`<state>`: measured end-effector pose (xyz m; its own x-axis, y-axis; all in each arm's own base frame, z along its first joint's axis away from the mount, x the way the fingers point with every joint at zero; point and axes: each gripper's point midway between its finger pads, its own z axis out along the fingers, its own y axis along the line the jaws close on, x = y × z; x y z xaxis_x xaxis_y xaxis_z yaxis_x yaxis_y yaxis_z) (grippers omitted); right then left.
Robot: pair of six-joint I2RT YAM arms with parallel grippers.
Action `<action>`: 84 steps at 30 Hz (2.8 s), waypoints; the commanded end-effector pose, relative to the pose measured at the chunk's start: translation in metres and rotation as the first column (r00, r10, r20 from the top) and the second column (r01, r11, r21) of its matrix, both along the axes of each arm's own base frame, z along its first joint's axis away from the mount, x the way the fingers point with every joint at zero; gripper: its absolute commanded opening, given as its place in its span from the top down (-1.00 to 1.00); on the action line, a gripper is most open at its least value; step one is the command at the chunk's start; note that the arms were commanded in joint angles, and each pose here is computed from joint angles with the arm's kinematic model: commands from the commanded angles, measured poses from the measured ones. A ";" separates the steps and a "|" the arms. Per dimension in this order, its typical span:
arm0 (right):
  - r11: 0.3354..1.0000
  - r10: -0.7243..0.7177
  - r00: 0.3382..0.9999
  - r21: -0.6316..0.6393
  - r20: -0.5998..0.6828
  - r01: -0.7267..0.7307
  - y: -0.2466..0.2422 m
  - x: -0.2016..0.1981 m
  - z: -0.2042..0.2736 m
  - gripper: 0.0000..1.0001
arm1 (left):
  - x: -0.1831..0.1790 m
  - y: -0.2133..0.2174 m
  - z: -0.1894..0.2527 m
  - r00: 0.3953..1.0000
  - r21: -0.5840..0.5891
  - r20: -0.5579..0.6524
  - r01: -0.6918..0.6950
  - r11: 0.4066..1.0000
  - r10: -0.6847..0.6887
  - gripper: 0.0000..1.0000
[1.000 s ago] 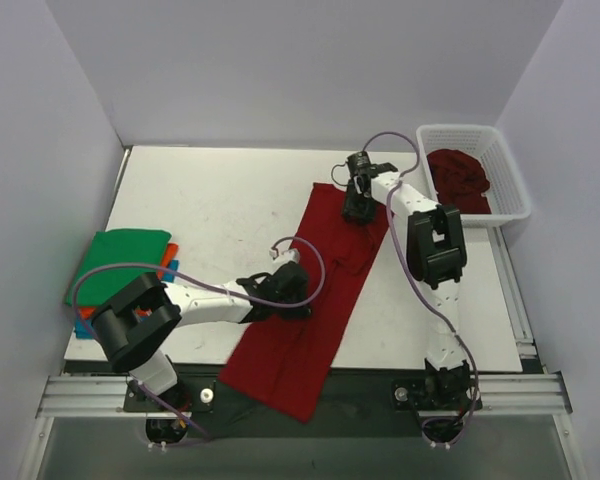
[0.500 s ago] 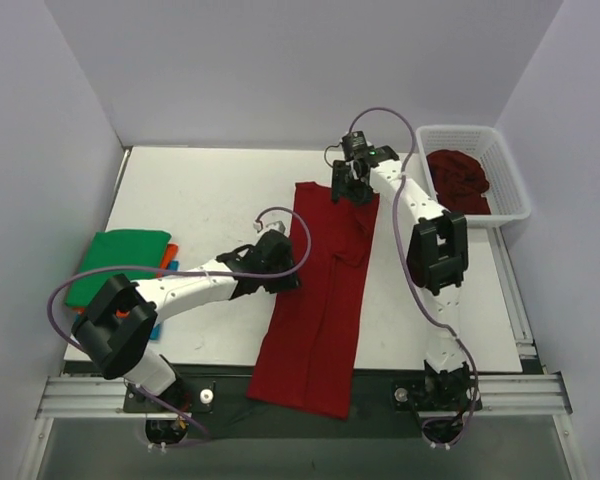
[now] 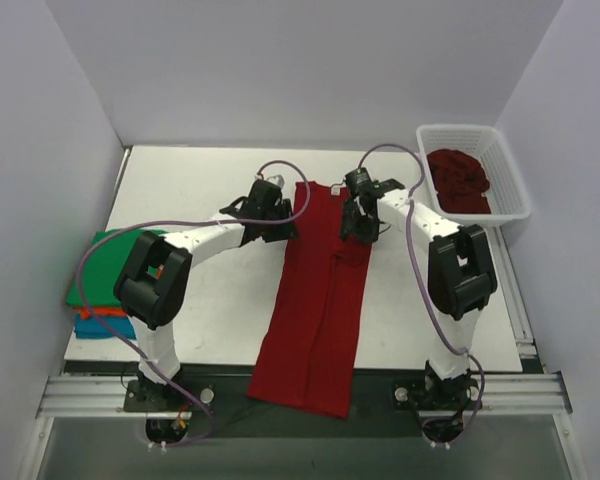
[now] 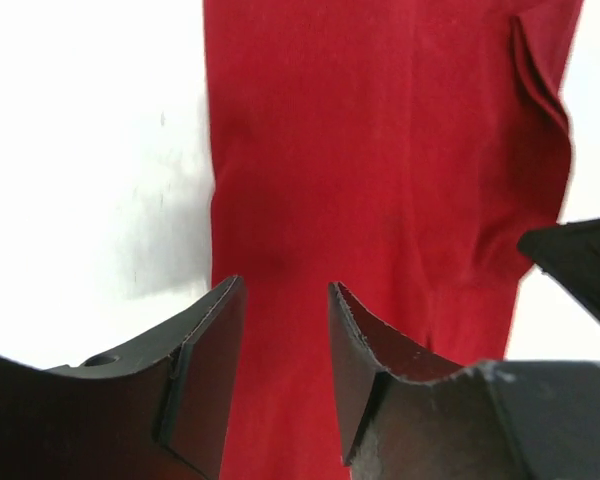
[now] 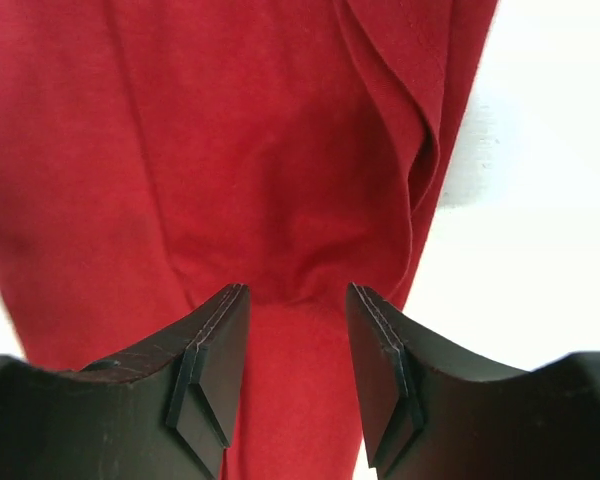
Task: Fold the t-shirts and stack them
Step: Rotate the tshirt 90 degrees
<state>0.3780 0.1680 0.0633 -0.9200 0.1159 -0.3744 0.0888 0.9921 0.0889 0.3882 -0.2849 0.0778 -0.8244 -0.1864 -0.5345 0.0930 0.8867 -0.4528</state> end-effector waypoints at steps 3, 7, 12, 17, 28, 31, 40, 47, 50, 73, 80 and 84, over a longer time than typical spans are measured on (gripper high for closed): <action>1.000 -0.017 1.000 -0.005 -0.004 0.017 0.007 0.016 -0.019 0.14 | 0.022 -0.019 -0.017 0.992 0.026 0.021 0.124 0.992 -0.124 0.01; 1.000 0.004 1.000 -0.026 -0.026 -0.005 0.011 0.032 -0.037 0.14 | 0.033 -0.031 -0.029 0.987 0.006 0.017 0.159 0.987 -0.159 0.01; 1.000 0.021 0.997 -0.009 -0.073 -0.021 0.013 0.049 -0.057 0.15 | 0.053 -0.031 -0.043 0.994 0.052 -0.009 0.111 0.992 -0.111 0.01; 0.999 0.024 0.998 0.033 -0.063 -0.022 0.009 0.078 -0.057 0.14 | 0.068 -0.021 -0.066 0.996 0.077 -0.087 0.003 0.997 0.004 0.01; 0.977 0.071 0.995 0.194 0.069 -0.083 0.008 0.165 -0.026 -0.15 | 0.138 -0.029 -0.060 0.995 -0.063 -0.080 -0.064 0.996 0.059 -0.14; 0.972 0.095 0.985 0.198 0.144 -0.123 0.011 0.174 0.004 -0.28 | 0.160 -0.027 -0.029 0.999 -0.122 -0.018 -0.036 0.992 0.034 -0.30; 0.971 0.056 0.962 0.211 0.266 -0.115 0.003 0.135 0.110 -0.35 | 0.129 0.000 0.073 0.992 -0.194 0.126 -0.006 0.981 0.031 -0.39; 0.968 0.010 0.973 0.242 0.231 -0.067 0.010 0.012 0.101 -0.01 | 0.017 0.029 0.062 0.993 -0.215 0.026 -0.110 0.970 0.119 -0.19; 0.968 0.011 0.979 0.242 0.205 -0.062 0.013 -0.047 0.072 0.07 | -0.040 0.031 0.045 0.993 -0.170 -0.006 -0.115 0.979 0.116 -0.02; 0.982 0.172 0.966 0.039 0.193 -0.183 0.066 -0.234 -0.020 0.17 | -0.063 0.037 0.008 0.999 0.064 0.026 -0.039 0.997 0.037 -0.20; 0.973 0.226 0.934 -0.025 0.275 -0.228 0.086 -0.244 -0.002 0.18 | -0.038 0.027 -0.026 1.000 0.137 0.002 -0.009 0.990 0.009 -0.07; 0.963 0.267 0.910 -0.049 0.317 -0.265 0.108 -0.243 0.012 0.18 | -0.032 0.022 -0.039 1.000 0.149 -0.005 0.003 0.989 -0.002 -0.05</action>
